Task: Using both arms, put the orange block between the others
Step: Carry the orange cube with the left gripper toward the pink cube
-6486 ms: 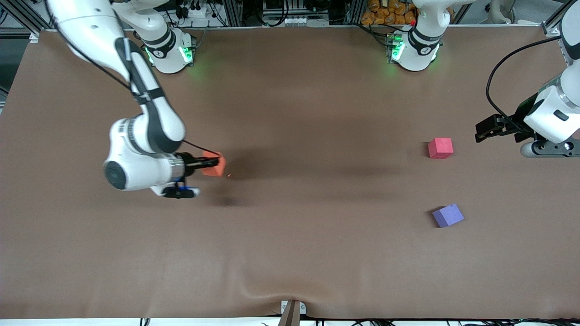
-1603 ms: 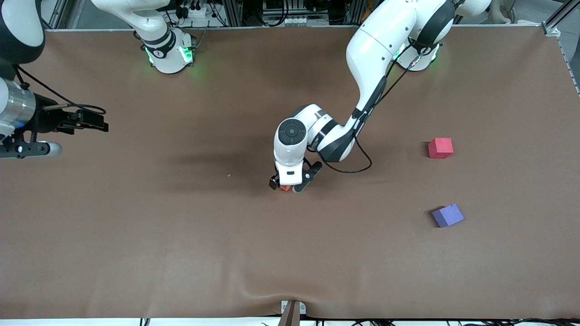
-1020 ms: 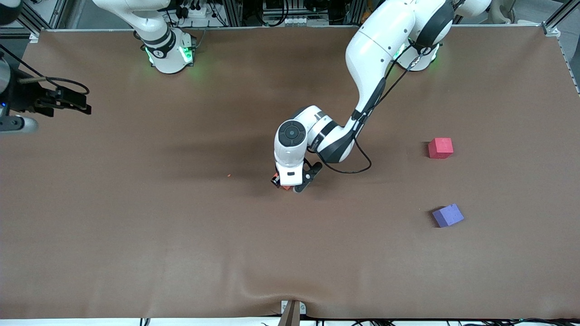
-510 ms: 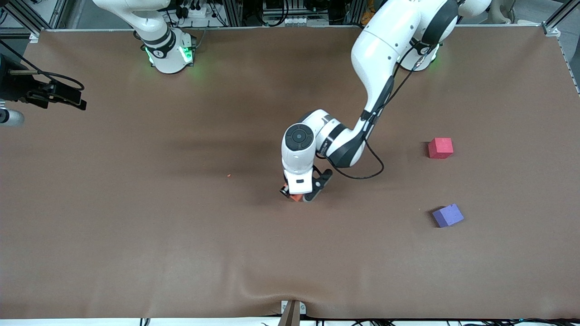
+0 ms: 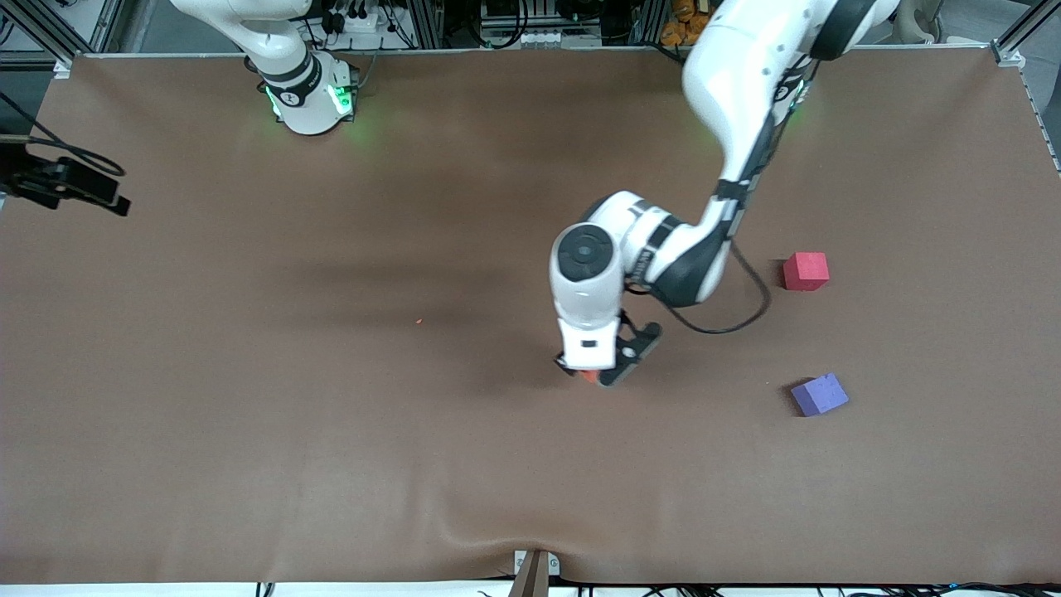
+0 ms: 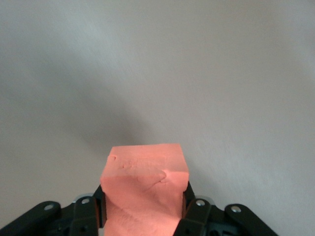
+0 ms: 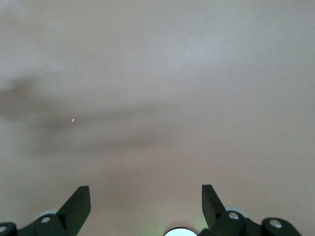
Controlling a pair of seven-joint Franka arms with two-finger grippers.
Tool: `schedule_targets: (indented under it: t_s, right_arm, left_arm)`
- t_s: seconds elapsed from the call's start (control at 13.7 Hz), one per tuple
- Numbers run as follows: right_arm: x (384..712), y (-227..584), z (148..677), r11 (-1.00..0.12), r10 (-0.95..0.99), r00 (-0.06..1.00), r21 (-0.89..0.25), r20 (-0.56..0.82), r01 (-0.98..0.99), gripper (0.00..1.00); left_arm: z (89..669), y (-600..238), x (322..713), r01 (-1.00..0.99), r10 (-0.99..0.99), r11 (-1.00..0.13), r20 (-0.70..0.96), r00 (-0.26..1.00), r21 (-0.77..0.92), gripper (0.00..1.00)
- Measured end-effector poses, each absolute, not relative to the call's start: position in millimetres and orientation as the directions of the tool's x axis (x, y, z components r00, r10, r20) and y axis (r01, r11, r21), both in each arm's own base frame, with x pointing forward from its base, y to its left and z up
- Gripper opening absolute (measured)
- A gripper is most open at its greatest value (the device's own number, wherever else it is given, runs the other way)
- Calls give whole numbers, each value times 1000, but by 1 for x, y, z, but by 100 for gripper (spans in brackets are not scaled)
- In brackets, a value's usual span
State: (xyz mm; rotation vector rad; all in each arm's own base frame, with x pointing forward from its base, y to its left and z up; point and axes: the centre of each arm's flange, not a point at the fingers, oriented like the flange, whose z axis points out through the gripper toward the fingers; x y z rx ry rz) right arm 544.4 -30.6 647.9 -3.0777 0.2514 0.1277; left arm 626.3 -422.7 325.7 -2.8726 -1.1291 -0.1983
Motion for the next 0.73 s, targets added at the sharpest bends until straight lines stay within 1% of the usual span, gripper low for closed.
schedule_targets:
  t_s: [0.36, 0.51, 0.73]
  right_arm:
    - [544, -40, 652, -983, -176, 981, -45, -77, -180, 100]
    - [545, -39, 651, -983, -174, 982, -45, -78, -178, 100]
    - [545, -38, 651, -983, -173, 982, -45, -79, -177, 100]
  left_arm:
    - [387, -313, 666, 623, 623, -783, -2, 783, -2, 57]
    - [391, -259, 672, 570, 571, -821, -37, 820, -24, 57]
    - [377, -188, 669, 474, 477, -879, -87, 874, -56, 57]
